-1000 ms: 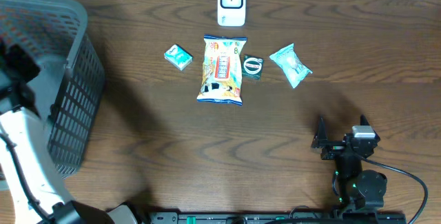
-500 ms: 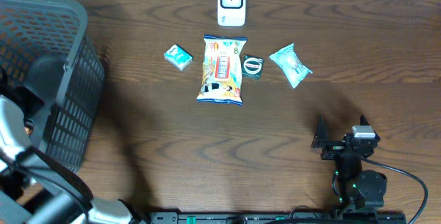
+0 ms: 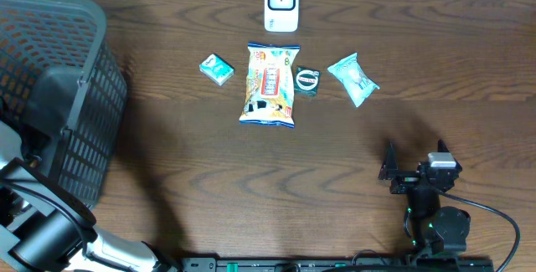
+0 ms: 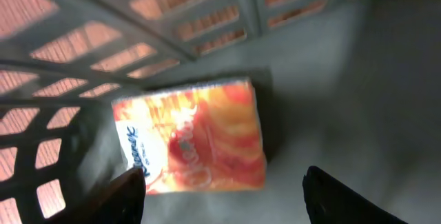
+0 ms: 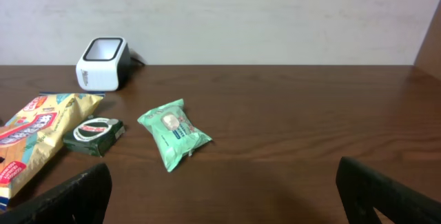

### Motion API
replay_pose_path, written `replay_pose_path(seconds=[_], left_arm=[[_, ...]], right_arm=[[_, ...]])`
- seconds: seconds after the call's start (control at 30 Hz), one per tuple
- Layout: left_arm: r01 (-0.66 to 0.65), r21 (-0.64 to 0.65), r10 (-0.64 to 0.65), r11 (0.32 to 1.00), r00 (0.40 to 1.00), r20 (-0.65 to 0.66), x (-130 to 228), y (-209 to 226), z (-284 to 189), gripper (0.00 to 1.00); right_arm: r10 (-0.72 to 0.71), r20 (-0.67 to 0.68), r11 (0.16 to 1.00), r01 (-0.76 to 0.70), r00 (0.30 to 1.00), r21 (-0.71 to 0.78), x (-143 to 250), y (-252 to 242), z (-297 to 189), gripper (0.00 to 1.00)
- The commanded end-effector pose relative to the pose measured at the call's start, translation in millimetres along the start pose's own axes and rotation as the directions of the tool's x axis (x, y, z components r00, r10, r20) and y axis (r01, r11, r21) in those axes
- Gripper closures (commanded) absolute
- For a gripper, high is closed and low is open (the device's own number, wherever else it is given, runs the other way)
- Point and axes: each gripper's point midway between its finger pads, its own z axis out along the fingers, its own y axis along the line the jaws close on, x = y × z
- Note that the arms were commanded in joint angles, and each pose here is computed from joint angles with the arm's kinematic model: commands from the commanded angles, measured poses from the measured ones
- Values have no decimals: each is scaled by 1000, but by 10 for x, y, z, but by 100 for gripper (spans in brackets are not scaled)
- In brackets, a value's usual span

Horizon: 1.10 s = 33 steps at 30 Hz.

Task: Scan the item barcode
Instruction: 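Reach the left gripper into the basket toward the orange Kleenex pack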

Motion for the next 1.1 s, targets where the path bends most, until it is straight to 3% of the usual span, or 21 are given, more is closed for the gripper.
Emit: replay_pose_path(seconds=[0.0, 0.3, 0.47, 0.57, 0.73, 1.07], left_arm=[[42, -23, -41, 999, 999, 13, -37, 40, 34, 28], [31, -32, -32, 999, 999, -17, 40, -5, 267, 28], [25, -36, -27, 999, 999, -36, 86, -24, 370, 34], [21, -48, -24, 999, 999, -45, 110, -12, 408, 48], [19, -62, -22, 998, 999, -46, 117, 12, 405, 92], [36, -45, -35, 998, 999, 7, 7, 49, 56, 93]], right_arm=[[11, -4, 1000, -11, 1000, 6, 14, -16, 0, 1], [11, -4, 1000, -11, 1000, 6, 14, -16, 0, 1], [11, -4, 1000, -11, 1000, 6, 14, -16, 0, 1], [11, -4, 1000, -11, 1000, 6, 14, -16, 0, 1], [11, -4, 1000, -11, 1000, 6, 14, -16, 0, 1], [11, -4, 1000, -11, 1000, 6, 14, -16, 0, 1]])
